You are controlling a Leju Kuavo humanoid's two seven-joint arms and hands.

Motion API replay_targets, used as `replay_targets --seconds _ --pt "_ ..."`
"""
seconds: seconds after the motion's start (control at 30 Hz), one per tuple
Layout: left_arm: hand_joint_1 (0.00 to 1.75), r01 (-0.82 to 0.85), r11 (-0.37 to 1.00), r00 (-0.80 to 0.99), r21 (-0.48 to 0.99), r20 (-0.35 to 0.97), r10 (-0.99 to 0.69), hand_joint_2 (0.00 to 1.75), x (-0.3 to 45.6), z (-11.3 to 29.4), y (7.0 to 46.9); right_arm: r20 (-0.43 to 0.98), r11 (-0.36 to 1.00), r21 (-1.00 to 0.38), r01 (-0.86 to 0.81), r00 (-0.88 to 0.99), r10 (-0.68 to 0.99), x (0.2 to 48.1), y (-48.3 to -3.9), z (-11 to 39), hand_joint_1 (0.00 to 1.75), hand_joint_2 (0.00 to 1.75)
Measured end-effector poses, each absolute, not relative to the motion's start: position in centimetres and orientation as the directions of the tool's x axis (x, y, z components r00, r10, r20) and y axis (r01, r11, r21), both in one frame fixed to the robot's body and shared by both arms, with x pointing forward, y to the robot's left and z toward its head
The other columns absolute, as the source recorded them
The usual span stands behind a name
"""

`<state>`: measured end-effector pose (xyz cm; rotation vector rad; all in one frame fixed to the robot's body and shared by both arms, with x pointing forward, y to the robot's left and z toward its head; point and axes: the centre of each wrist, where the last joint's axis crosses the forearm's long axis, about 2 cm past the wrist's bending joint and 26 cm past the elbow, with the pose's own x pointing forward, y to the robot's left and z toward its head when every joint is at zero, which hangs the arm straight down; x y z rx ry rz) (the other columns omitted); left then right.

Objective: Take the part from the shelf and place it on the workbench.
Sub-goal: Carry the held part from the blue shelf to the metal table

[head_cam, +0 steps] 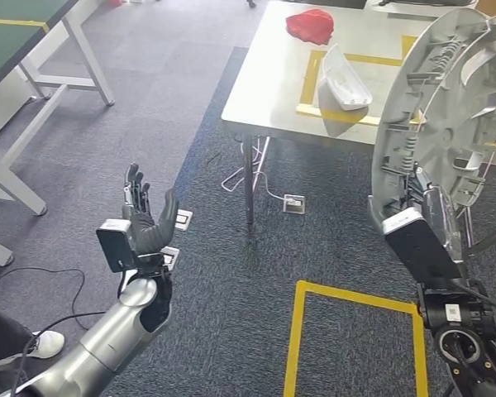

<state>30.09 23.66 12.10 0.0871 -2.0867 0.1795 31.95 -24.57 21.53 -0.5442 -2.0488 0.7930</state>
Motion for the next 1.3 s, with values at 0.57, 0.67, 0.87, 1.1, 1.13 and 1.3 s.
replay_targets --seconds 0.57,0.67,0.87,1.1,1.13,1.3 --pt "0.0 -0.138 0.987 -0.482 -0.084 0.876 0.007 1.75 30.1 11.6 23.6 0.569 0.723 -0.679 0.128 -0.531 0.629 32.4 -25.3 22.1 1.75 1.75" --pt "0.0 -0.14 0.987 -0.479 -0.084 0.878 0.006 1.75 30.0 11.5 23.6 0.578 0.727 -0.675 0.125 -0.523 0.627 32.4 -25.3 22.0 1.75 1.75" --pt "0.0 -0.143 0.986 -0.481 -0.081 0.877 0.003 1.75 30.1 11.6 23.7 0.582 0.73 -0.67 0.131 -0.519 0.627 32.4 -25.4 22.0 1.75 1.75" --pt "0.0 -0.14 0.987 -0.477 -0.08 0.879 0.003 1.75 30.0 11.5 23.6 0.58 0.723 -0.679 0.13 -0.509 0.636 32.4 -25.8 21.7 1.75 1.75" --pt "0.0 -0.139 0.987 -0.475 -0.079 0.88 0.003 1.75 29.9 11.4 23.6 0.581 0.722 -0.68 0.128 -0.505 0.638 32.3 -25.8 21.5 1.75 1.75" --pt "0.0 -0.141 0.987 -0.477 -0.076 0.879 0.0 1.75 30.0 11.5 23.6 0.58 0.72 -0.682 0.129 -0.505 0.639 32.4 -25.9 21.5 1.75 1.75"
